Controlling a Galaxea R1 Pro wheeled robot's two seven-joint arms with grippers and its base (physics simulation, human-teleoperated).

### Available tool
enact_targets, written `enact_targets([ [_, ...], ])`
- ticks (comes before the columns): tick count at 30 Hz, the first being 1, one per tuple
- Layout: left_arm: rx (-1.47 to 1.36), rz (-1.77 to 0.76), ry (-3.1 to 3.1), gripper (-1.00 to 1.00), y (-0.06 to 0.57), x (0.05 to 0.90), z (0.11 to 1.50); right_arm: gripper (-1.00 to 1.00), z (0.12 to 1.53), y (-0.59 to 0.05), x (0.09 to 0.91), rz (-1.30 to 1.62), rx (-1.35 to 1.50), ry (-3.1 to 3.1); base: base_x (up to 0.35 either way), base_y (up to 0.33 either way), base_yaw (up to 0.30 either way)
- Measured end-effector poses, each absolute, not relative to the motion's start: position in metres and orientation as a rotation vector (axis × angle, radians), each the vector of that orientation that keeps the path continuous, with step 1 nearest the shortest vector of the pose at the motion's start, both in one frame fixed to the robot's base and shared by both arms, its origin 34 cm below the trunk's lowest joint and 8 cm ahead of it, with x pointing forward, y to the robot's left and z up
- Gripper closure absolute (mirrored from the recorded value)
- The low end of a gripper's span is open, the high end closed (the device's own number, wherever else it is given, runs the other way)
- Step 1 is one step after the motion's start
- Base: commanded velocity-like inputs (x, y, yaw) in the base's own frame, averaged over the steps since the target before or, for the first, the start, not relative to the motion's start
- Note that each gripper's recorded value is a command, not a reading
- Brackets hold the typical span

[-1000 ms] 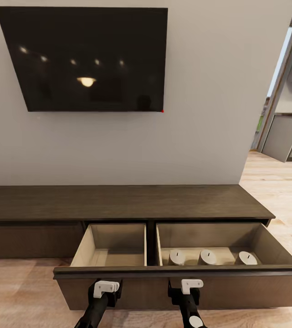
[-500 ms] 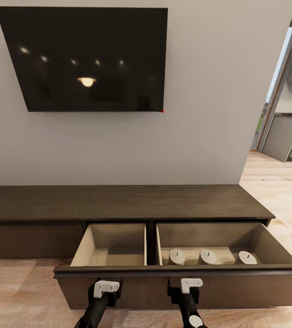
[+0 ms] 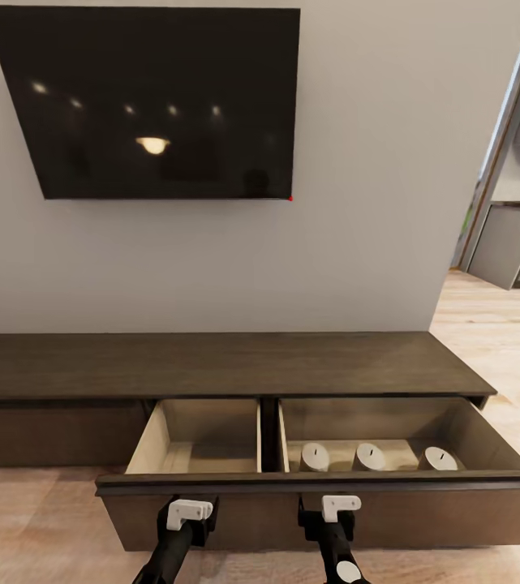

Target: Place each of the two pumpkins and all three candles from the living room inside a cabinet in the living room (use any cabinet), then make sure every cabinet is closed, and position the cauldron so it is next to a table in the living room.

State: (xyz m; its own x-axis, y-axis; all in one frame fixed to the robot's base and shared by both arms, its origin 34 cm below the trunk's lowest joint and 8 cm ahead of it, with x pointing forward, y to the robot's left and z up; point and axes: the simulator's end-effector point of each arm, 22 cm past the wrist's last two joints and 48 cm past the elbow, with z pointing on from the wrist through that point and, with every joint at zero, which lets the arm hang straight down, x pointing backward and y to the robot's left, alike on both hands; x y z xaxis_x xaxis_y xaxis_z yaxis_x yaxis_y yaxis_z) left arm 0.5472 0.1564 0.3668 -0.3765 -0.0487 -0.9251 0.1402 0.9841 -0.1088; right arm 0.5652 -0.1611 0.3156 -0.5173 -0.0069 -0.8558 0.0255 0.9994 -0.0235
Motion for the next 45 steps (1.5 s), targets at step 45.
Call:
enact_targets([
  [45,0.069,-0.198,1.947,-1.0,0.1566,0.5471,0.3668,-1.0,0.3158,-0.1599,0.5652,-0.039,0.005,2.113,0.175,0.0,0.0],
])
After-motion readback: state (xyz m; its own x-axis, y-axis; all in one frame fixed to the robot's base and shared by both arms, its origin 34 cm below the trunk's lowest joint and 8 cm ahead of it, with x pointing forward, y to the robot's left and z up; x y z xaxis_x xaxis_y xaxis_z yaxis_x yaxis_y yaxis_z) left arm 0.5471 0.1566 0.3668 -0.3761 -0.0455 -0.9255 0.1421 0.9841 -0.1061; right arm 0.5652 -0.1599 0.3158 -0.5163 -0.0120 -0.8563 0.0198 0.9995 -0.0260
